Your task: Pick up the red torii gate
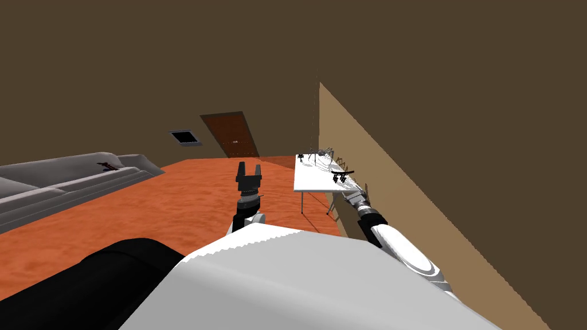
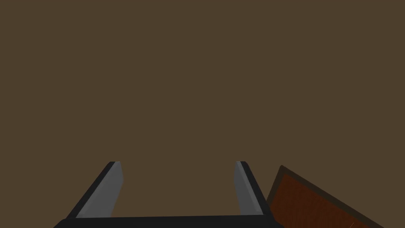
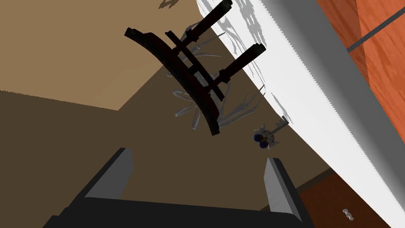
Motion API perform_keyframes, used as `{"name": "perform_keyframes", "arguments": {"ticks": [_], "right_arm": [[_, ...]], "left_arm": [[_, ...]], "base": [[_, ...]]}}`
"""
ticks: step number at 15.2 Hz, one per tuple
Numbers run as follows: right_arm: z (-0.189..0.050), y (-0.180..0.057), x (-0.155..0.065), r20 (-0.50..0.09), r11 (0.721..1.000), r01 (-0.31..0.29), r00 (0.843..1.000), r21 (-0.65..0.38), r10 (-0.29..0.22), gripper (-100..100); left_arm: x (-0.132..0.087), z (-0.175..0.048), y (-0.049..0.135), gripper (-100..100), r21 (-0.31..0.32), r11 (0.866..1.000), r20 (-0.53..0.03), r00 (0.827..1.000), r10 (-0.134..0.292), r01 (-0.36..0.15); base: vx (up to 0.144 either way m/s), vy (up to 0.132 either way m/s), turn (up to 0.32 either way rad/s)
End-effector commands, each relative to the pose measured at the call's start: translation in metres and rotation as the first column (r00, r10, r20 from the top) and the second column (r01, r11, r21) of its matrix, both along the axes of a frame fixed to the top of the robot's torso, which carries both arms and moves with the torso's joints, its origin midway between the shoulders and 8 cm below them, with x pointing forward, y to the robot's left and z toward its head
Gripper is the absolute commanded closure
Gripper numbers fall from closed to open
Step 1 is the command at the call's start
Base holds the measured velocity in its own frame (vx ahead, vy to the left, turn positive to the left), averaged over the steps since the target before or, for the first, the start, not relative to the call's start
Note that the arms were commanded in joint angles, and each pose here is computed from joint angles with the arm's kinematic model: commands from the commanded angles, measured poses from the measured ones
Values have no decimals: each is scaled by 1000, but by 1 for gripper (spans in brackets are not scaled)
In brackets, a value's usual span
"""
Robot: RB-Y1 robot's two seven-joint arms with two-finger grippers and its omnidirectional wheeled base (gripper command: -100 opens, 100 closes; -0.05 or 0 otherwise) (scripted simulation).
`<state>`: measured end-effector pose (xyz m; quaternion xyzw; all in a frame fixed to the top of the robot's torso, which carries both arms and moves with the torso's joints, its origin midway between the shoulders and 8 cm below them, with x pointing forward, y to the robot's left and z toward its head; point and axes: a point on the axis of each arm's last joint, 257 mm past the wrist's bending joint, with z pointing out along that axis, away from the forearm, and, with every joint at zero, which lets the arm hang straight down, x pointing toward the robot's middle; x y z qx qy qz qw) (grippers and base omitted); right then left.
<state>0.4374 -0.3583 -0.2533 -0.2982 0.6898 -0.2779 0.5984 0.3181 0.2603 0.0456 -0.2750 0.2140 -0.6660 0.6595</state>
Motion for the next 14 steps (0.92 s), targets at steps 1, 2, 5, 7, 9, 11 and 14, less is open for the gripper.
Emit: {"name": "perform_keyframes", "arguments": {"ticks": [1, 2, 5, 7, 9, 11, 14], "right_arm": [[-3, -13, 1, -8, 993, 8, 1000, -120, -9, -100], [-3, -13, 1, -7, 992, 7, 1000, -127, -8, -100], [-7, -30, 1, -17, 962, 13, 1000, -274, -18, -100], [-7, -38, 2, -19, 938, 13, 1000, -347, -21, -100], [-8, -45, 2, -22, 912, 12, 1000, -410, -23, -100], [-7, -52, 2, -24, 885, 10, 999, -466, -24, -100], [-5, -63, 3, -26, 828, 4, 999, -561, -23, -100]], "left_arm": [[0, 0, 0, 0, 0, 1000, 0, 1000, 0, 0], [0, 0, 0, 0, 0, 1000, 0, 1000, 0, 0], [0, 0, 0, 0, 0, 1000, 0, 1000, 0, 0], [0, 0, 0, 0, 0, 1000, 0, 1000, 0, 0], [0, 0, 0, 0, 0, 1000, 0, 1000, 0, 0], [0, 0, 0, 0, 0, 1000, 0, 1000, 0, 0], [0, 0, 0, 0, 0, 1000, 0, 1000, 0, 0]], "base": [[64, -38, 144], [62, -40, 128], [71, -39, 139], [69, -43, 145], [72, -38, 139], [95, -58, 180], [87, -45, 167]]}}
